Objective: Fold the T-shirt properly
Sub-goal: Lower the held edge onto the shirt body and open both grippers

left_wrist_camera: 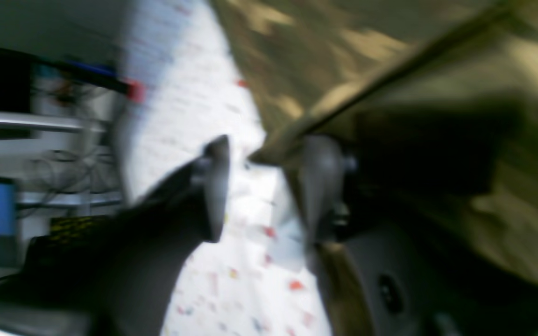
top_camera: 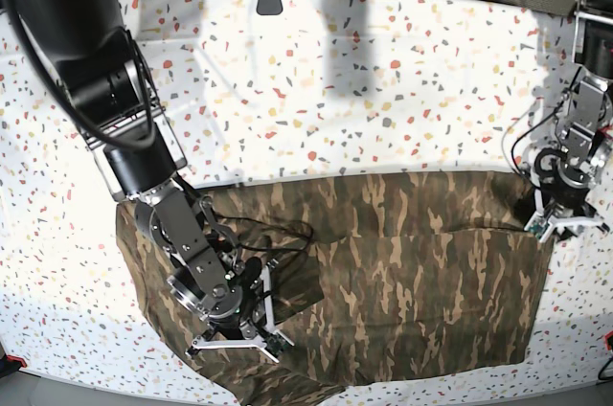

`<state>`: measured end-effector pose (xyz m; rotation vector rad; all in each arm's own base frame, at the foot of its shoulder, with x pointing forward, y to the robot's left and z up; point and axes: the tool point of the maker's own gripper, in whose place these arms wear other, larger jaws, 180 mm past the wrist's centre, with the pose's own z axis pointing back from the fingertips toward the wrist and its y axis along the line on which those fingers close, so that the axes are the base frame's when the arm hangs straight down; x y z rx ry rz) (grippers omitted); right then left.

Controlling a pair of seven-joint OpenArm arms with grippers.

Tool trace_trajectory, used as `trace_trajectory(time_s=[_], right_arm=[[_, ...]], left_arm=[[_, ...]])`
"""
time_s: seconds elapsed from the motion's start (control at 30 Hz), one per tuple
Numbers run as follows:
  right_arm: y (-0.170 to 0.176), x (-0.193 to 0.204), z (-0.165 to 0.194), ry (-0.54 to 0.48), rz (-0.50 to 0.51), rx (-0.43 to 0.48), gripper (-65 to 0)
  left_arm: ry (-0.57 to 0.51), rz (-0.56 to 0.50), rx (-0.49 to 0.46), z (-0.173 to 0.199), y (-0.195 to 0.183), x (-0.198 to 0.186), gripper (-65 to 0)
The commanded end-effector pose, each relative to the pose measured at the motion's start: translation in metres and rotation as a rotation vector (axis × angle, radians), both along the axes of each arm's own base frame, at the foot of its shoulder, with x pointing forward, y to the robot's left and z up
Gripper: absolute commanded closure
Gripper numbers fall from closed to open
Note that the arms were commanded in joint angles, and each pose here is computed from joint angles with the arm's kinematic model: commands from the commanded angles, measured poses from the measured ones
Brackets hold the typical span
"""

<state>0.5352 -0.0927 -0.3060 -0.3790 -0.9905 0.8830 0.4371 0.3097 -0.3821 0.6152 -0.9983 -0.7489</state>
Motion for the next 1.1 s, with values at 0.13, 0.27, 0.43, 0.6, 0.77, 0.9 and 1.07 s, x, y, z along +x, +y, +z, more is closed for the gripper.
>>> trace_trajectory(time_s=[0.13, 0.27, 0.43, 0.6, 0.77, 0.9, 1.07], right_arm=[[0.001, 0.015, 0.031, -0.073, 0.001, 0.014, 0.0], [0.0, 0.015, 0.03, -0.072, -0.001, 0.012, 0.0], [-0.005, 0.014, 0.029, -0.066, -0.013, 0.003, 0.0], [-0.003, 0.015, 0.031, -0.073, -0.004, 0.009, 0.0], [0.005, 0.017, 0.036, -0.106, 0.031, 0.032, -2.2], [0.015, 0.019, 0.048, -0.166, 0.091, 0.067, -32.0], [0.017, 0.02, 0.05, -0.181, 0.102, 0.068, -36.2]], left_arm=[[-0.087, 0.003, 0.016, 0.034, 0.008, 0.021, -28.4], [-0.065, 0.031, 0.025, 0.031, 0.013, 0.019, -28.4], [-0.099, 0.079, -0.066, 0.043, 0.014, 0.028, -28.4], [-0.141, 0.098, -0.151, 0.055, 0.007, 0.04, -28.4], [-0.136, 0.111, -0.15, 0.056, 0.009, 0.041, -28.4], [-0.113, 0.136, -0.143, 0.053, 0.013, 0.039, -28.4], [-0.117, 0.144, -0.17, 0.053, 0.012, 0.039, -28.4]])
